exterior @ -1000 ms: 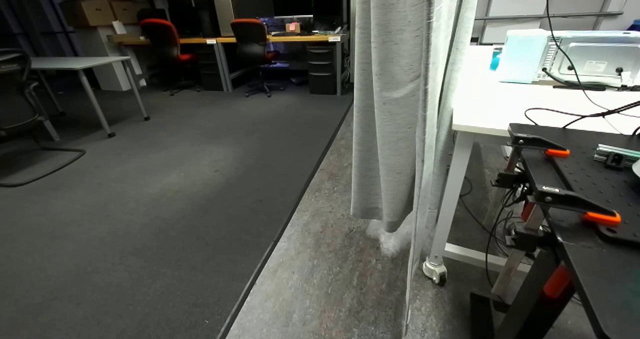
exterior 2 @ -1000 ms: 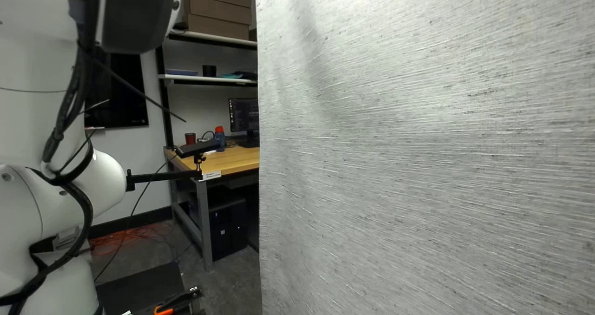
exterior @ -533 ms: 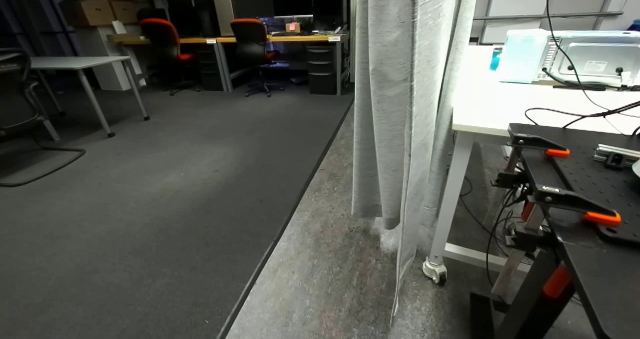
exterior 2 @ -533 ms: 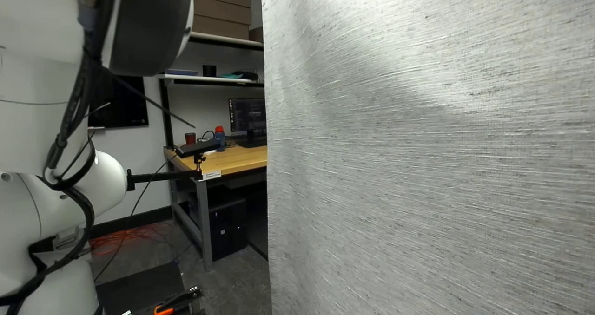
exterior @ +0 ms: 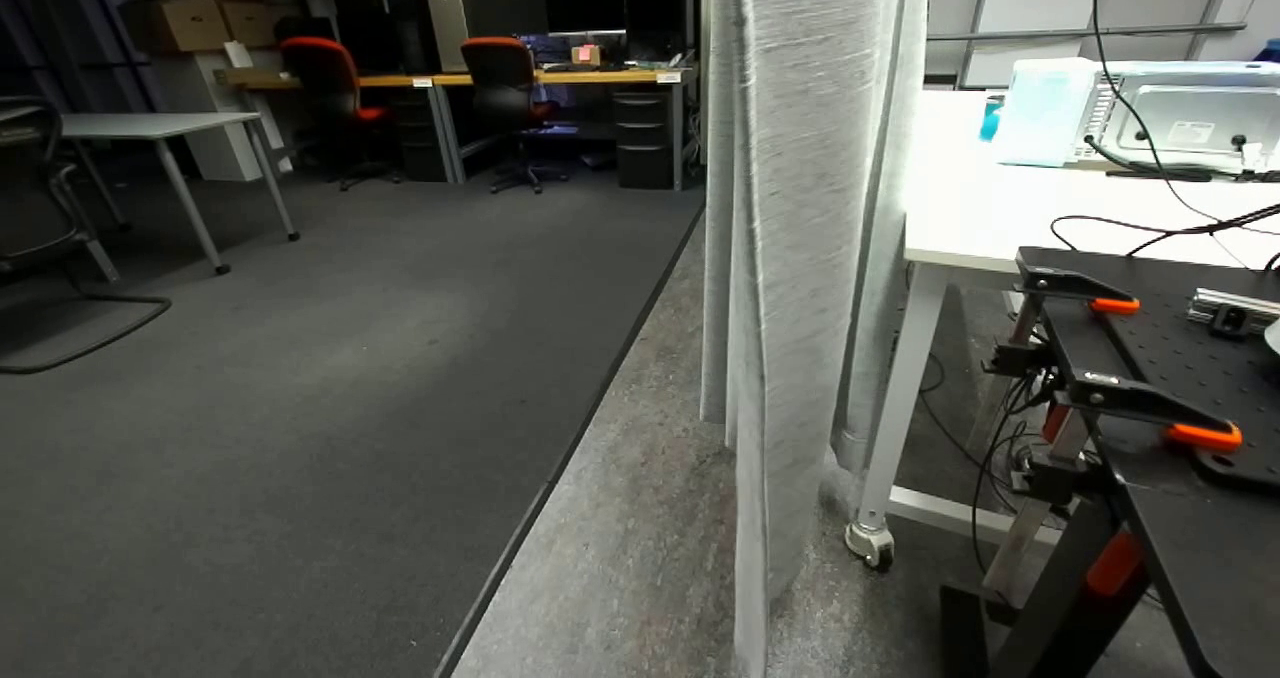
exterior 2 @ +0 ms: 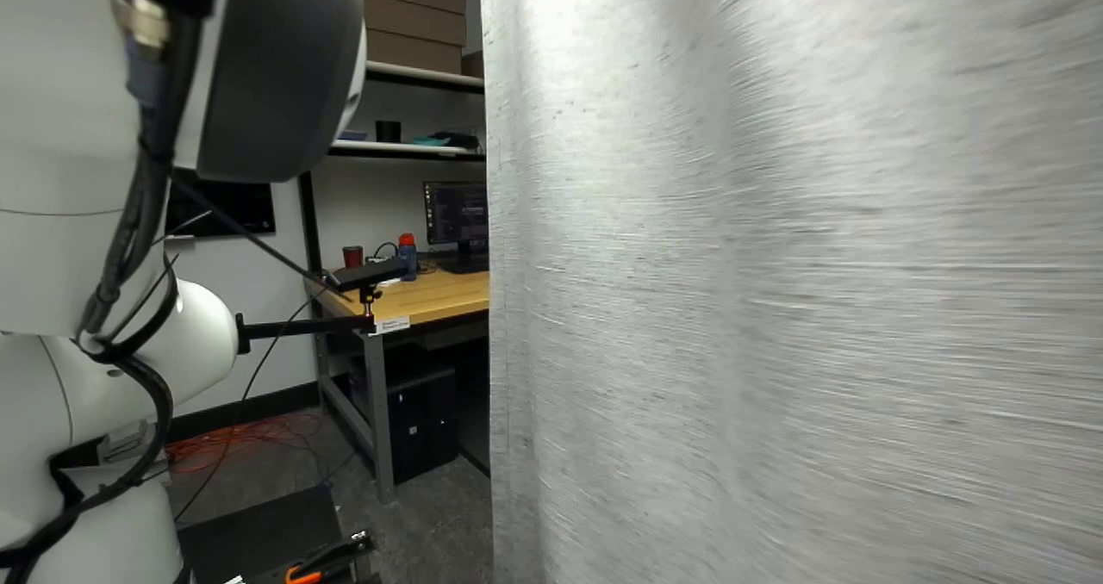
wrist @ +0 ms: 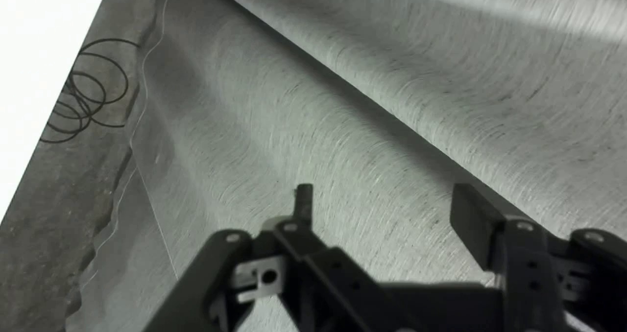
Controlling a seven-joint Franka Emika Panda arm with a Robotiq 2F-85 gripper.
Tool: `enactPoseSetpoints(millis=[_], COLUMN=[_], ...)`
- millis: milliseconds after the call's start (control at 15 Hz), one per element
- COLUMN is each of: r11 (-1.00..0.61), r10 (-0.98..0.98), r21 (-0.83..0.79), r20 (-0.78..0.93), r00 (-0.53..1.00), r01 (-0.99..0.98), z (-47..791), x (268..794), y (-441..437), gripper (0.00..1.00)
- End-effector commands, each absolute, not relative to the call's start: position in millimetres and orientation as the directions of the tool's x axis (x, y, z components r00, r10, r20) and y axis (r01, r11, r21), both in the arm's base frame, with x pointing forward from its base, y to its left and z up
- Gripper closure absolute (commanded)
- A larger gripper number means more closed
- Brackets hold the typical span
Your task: Open the curtain
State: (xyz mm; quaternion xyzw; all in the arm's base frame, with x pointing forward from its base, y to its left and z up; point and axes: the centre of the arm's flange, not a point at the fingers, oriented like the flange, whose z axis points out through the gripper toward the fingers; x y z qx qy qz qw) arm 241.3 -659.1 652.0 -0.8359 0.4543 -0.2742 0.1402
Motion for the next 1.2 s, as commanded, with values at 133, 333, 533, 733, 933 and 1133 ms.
enactPoseSetpoints(millis=[133,333,533,733,933,1133], r11=[-0.735,-0.82,-0.898,-0.954,-0.981,-0.991], r10=[-0.674,-0.563,-0.425,-0.281,-0.191,-0.133], r21=[-0.288,-0.179,-0.082,-0.014,-0.036,-0.057], r20=[0.417,0.425,0.411,0.388,0.346,0.291], r00=[0.61,0.709,0.807,0.878,0.918,0.947], r01=[-0.614,-0.544,-0.431,-0.299,-0.191,-0.121], z=[678.3,696.4,712.1,720.6,718.3,702.9], x=[275.6,313.7,352.3,388.3,418.8,444.8], y=[-593.6,-550.8,-495.1,-443.8,-394.9,-348.7], gripper=[0.0,0.0,0.0,0.0,0.0,0.0])
